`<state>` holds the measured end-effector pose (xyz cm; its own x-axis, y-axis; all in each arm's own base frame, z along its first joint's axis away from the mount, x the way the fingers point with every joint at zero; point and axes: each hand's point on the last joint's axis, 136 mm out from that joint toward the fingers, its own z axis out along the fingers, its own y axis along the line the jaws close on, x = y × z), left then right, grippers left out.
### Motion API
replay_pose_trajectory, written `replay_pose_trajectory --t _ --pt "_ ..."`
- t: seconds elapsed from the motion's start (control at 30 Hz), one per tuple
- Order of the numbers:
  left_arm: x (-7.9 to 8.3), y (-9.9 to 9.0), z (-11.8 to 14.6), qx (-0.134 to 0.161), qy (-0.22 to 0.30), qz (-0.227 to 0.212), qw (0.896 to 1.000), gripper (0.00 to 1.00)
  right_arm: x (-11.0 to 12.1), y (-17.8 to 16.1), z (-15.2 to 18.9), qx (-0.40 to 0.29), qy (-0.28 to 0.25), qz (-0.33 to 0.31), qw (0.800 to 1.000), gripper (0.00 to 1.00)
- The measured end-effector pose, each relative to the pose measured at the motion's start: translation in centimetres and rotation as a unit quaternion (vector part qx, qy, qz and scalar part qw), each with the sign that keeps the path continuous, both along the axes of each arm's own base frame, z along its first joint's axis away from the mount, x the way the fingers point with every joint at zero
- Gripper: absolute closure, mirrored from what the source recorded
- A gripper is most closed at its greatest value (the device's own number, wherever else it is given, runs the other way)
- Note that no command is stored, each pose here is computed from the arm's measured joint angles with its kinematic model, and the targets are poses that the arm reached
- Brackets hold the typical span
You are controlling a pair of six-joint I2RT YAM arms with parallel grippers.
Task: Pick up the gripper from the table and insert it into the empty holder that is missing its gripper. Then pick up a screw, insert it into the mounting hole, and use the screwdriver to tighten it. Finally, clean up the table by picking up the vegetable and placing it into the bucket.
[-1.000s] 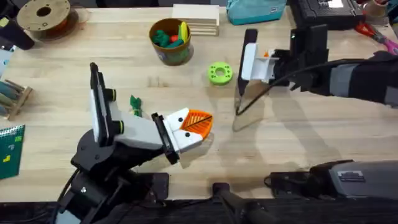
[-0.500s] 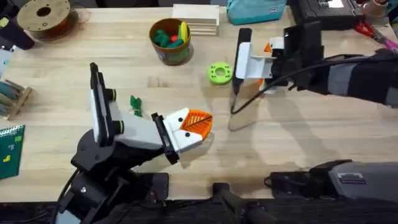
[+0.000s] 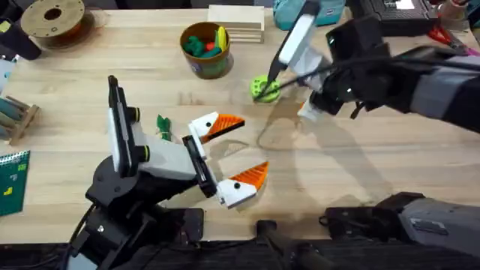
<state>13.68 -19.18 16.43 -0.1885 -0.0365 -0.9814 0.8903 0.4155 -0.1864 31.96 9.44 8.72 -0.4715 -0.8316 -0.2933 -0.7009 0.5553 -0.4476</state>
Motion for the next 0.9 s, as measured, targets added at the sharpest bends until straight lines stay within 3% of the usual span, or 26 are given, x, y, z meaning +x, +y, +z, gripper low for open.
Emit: replay_pose_trajectory --t 0.2,0.3,0.4,0.57,0.67,0.8,0.9 --pt "0.8 0.4 2.1 -0.023 -0.041 0.026 0.999 0.015 -0.2 0.5 3.5 0.081 -0.022 -0.073 0.994 0.112" --pt "1.8 1.3 2.1 -0.012 -0.004 0.070 0.997 0.014 -0.8 0.9 4.3 0.119 -0.019 -0.099 0.988 0.112" --pt "2.6 3.3 2.7 0.010 0.054 0.140 0.989 0.014 -1.4 1.2 4.6 0.148 -0.009 -0.120 0.982 0.110" --pt "3.0 7.4 5.7 0.063 0.125 0.255 0.957 0.014 -1.8 2.1 5.3 0.188 -0.004 -0.125 0.974 0.110" --pt "2.9 9.8 6.8 0.125 0.175 0.310 0.926 0.014 -1.9 2.4 5.5 0.199 -0.004 -0.125 0.972 0.110" --pt "3.3 11.9 7.2 0.208 0.247 0.366 0.873 0.014 -1.9 2.6 5.6 0.206 -0.002 -0.125 0.970 0.110" --pt "4.7 11.7 8.1 0.231 0.275 0.378 0.853 0.013 -2.0 2.6 5.6 0.208 -0.001 -0.126 0.970 0.110"
